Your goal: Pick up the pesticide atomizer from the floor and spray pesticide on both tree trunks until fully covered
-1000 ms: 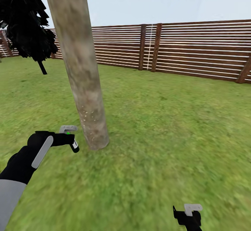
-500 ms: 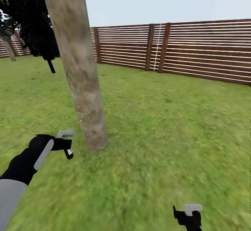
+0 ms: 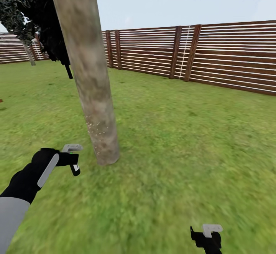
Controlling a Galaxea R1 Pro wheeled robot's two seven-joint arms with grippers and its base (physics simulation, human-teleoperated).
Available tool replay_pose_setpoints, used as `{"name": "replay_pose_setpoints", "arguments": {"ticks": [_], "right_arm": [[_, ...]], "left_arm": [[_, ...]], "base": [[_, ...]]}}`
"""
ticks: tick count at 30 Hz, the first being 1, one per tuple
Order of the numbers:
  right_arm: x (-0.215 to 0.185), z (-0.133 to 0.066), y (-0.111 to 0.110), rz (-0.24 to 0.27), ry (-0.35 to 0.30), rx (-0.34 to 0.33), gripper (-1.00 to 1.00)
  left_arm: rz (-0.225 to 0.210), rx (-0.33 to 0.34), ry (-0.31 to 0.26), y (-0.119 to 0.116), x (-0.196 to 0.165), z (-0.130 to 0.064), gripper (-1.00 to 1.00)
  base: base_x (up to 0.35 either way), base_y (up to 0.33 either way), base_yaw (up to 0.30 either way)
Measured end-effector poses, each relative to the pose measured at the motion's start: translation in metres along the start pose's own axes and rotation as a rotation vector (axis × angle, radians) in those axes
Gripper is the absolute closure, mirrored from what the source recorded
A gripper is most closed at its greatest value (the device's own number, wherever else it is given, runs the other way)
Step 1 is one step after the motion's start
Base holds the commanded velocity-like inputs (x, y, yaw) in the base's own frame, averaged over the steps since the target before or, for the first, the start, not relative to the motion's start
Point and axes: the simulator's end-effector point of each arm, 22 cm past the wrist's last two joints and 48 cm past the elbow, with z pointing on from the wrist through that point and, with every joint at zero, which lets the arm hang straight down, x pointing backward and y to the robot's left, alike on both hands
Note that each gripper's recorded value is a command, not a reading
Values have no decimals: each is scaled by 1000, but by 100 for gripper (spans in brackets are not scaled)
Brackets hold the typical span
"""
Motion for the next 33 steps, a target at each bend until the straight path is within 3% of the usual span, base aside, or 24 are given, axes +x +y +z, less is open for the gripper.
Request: {"name": "replay_pose_setpoints", "arguments": {"ticks": [9,21,23,25,30,33], "right_arm": [[0,0,0,-1,0,0,-100],[0,0,0,0,0,0,-100],[0,0,0,0,1,0,-100],[0,0,0,0,1,0,-100],[0,0,0,0,0,0,-100],[0,0,0,-1,0,0,-100]], "left_arm": [[0,1,1,-1,1,1,100],[-1,1,7,-1,2,2,100],[-17,17,31,-8,15,12,100],[-38,43,34,-29,30,34,100],[-2,37,30,-57,43,53,100],[-8,-3,21,-33,40,51,100]], "base": [[125,-242,3],[0,-275,261],[0,-275,166],[40,-274,59],[95,-275,7],[125,-275,0]]}}
